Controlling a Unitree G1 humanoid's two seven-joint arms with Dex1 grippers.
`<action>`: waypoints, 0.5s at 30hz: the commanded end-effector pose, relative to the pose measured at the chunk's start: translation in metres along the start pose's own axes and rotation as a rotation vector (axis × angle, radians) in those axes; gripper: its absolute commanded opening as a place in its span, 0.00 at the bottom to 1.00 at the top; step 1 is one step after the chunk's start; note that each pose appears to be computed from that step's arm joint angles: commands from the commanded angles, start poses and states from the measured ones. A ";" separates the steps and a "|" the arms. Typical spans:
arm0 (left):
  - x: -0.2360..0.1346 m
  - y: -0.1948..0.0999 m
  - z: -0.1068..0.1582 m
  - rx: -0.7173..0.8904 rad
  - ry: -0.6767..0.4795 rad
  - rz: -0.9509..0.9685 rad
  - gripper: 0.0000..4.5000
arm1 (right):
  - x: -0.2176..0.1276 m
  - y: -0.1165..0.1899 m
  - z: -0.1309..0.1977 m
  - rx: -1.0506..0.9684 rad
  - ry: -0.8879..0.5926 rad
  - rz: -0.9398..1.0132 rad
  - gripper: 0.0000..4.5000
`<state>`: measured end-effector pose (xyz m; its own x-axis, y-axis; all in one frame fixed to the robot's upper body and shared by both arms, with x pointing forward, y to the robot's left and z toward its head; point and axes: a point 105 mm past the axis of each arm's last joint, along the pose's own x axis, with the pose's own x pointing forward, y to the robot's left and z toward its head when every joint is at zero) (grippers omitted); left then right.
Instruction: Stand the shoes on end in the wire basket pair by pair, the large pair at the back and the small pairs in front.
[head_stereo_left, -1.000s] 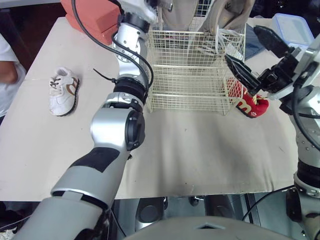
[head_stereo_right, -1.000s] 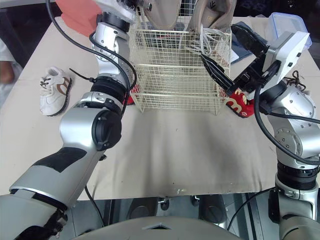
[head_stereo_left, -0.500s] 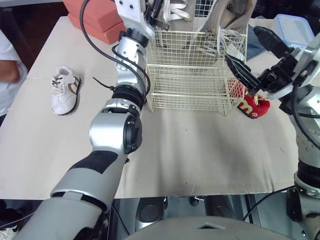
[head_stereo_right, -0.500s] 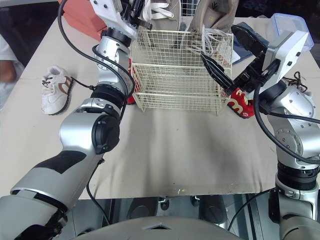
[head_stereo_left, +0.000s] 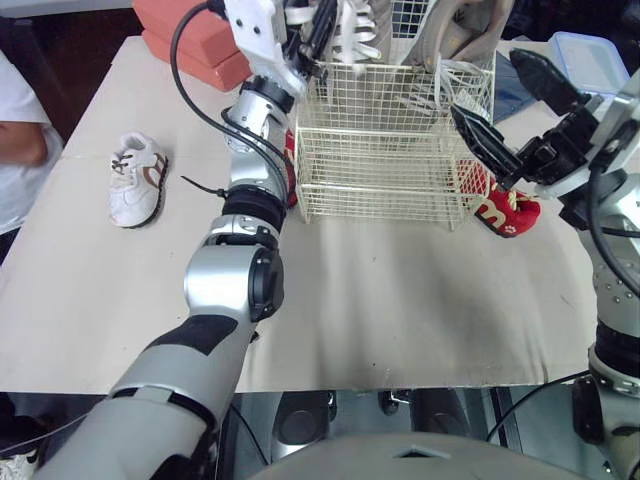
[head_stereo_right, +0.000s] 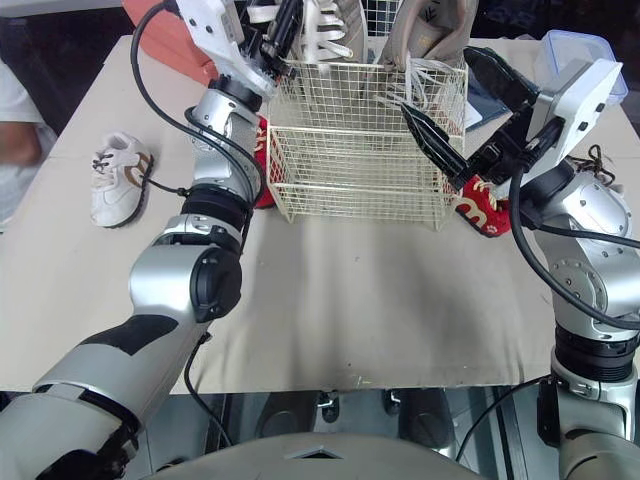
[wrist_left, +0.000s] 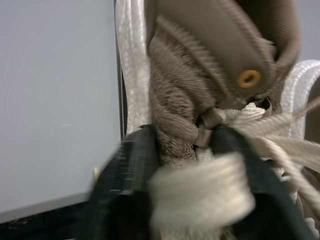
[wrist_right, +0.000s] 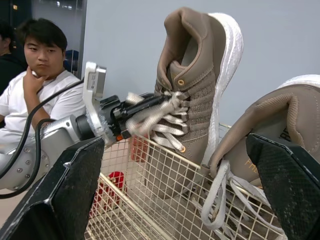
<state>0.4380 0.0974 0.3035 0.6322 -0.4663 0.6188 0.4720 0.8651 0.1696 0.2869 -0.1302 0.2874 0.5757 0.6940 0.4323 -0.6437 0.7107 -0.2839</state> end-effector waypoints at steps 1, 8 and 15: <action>-0.005 -0.005 -0.011 -0.040 0.032 0.008 0.90 | -0.001 0.001 0.010 -0.030 -0.029 0.006 1.00; -0.007 -0.012 -0.001 -0.012 0.011 -0.004 1.00 | -0.002 0.001 0.008 -0.027 -0.024 -0.001 1.00; -0.006 -0.024 0.026 0.000 -0.041 -0.042 1.00 | -0.002 0.001 0.006 -0.026 -0.021 -0.005 1.00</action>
<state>0.4185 0.0923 0.2947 0.6381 -0.4798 0.6021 0.4909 0.8560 0.1619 0.2875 -0.1313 0.2840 0.5852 0.6907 0.4248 -0.6399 0.7152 -0.2811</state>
